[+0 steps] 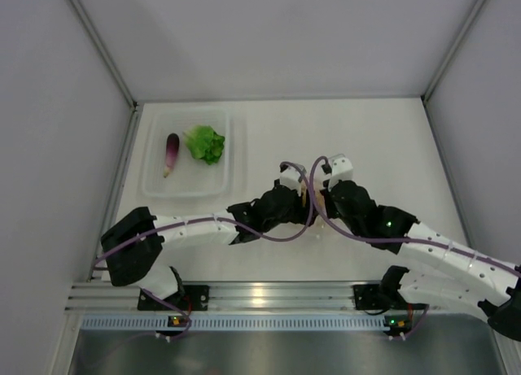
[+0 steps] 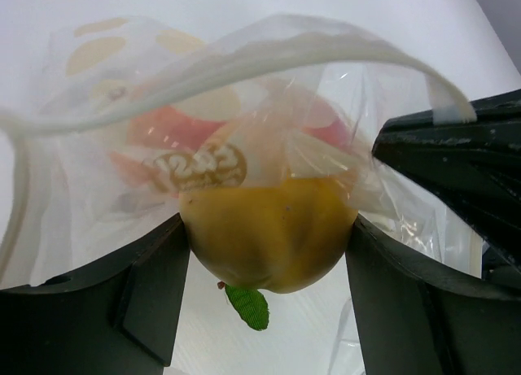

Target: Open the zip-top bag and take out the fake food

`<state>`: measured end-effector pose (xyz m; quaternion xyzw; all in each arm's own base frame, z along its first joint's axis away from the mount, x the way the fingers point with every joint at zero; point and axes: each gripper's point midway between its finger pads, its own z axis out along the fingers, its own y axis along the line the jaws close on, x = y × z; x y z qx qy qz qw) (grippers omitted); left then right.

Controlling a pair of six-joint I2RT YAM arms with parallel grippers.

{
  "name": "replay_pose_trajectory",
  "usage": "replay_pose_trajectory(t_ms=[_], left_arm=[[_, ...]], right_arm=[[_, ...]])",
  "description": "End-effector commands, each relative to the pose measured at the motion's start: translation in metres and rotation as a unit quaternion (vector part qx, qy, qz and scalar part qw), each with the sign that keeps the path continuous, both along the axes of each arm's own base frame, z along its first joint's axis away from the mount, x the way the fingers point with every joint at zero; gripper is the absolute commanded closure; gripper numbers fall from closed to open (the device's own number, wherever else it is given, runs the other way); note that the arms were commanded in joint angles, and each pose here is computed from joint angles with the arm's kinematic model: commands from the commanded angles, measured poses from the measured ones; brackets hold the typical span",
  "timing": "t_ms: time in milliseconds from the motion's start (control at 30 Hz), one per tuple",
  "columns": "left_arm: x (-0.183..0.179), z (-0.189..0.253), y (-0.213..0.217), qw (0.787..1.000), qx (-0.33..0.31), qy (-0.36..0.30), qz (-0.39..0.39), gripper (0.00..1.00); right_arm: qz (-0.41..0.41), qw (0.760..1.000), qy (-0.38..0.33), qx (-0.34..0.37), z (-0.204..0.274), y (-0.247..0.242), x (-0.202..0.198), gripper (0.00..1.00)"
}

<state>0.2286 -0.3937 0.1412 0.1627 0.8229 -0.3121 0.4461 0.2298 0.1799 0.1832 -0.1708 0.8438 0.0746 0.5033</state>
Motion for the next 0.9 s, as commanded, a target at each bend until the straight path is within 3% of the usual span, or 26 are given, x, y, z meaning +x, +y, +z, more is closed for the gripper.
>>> replay_pose_trajectory(t_ms=[0, 133, 433, 633, 867], left_arm=[[0.005, 0.032, 0.006, 0.997, -0.060, 0.043, 0.033, 1.00], [0.010, 0.026, 0.020, 0.990, -0.091, 0.090, 0.055, 1.00], [0.012, 0.026, 0.014, 0.985, -0.112, 0.116, 0.069, 1.00], [0.010, 0.028, 0.025, 0.976, -0.137, 0.134, 0.100, 1.00], [0.015, 0.015, 0.047, 0.955, -0.173, 0.171, 0.172, 1.00]], right_arm=[[-0.053, 0.998, -0.038, -0.009, 0.009, -0.010, 0.012, 1.00], [-0.062, 0.997, -0.049, -0.006, 0.009, -0.008, 0.011, 1.00], [0.019, 0.998, -0.063, 0.019, 0.007, 0.041, -0.008, 1.00], [-0.038, 0.997, -0.061, -0.008, -0.010, 0.029, -0.003, 1.00], [-0.011, 0.998, -0.060, 0.030, -0.017, 0.047, -0.012, 1.00]])
